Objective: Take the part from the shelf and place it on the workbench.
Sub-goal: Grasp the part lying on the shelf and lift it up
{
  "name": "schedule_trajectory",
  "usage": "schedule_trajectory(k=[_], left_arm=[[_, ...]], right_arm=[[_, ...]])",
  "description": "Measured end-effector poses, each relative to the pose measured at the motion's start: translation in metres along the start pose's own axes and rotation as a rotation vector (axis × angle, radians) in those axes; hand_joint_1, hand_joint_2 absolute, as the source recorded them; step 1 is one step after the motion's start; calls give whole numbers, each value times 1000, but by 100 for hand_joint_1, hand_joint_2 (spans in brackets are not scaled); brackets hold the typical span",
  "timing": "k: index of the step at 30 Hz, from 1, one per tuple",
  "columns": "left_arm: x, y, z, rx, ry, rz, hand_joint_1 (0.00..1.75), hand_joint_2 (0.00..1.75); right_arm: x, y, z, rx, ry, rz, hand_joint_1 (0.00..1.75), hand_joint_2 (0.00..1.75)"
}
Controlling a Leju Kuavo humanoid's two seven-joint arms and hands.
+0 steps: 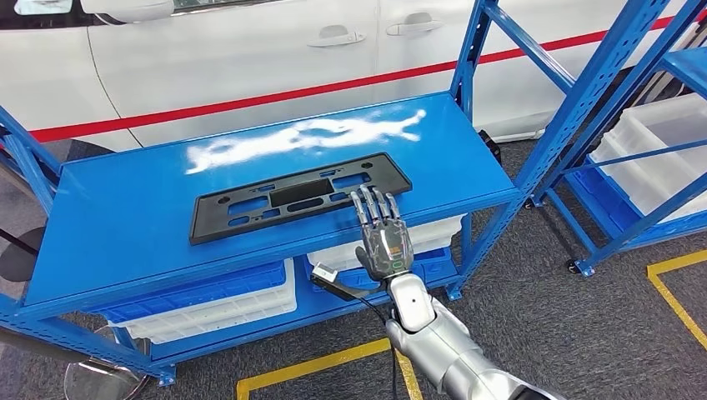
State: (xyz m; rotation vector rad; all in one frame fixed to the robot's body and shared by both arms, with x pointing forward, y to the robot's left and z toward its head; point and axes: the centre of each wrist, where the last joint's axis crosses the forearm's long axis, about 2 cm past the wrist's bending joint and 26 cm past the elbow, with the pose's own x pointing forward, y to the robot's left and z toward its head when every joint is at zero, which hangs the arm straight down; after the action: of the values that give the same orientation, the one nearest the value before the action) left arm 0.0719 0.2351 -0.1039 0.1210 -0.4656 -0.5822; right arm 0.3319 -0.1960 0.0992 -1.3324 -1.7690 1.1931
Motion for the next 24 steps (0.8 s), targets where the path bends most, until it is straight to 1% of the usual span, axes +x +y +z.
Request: schedule_trajectory(k=[10, 16, 19, 24], left_arm=[[0, -1, 0, 4, 0, 53, 0, 0], [-3, -6, 2, 2, 12, 56, 0, 0], [-6, -7, 3, -1, 23, 51, 0, 0], [-4, -5, 2, 3, 19, 46, 0, 0]], right_arm=[[9, 1, 4, 8, 8, -39, 0, 175], [14, 8, 25, 44, -5, -60, 0, 175], [18, 3, 27, 17, -38, -61, 0, 175], [27, -8, 25, -37, -54, -83, 0, 175]])
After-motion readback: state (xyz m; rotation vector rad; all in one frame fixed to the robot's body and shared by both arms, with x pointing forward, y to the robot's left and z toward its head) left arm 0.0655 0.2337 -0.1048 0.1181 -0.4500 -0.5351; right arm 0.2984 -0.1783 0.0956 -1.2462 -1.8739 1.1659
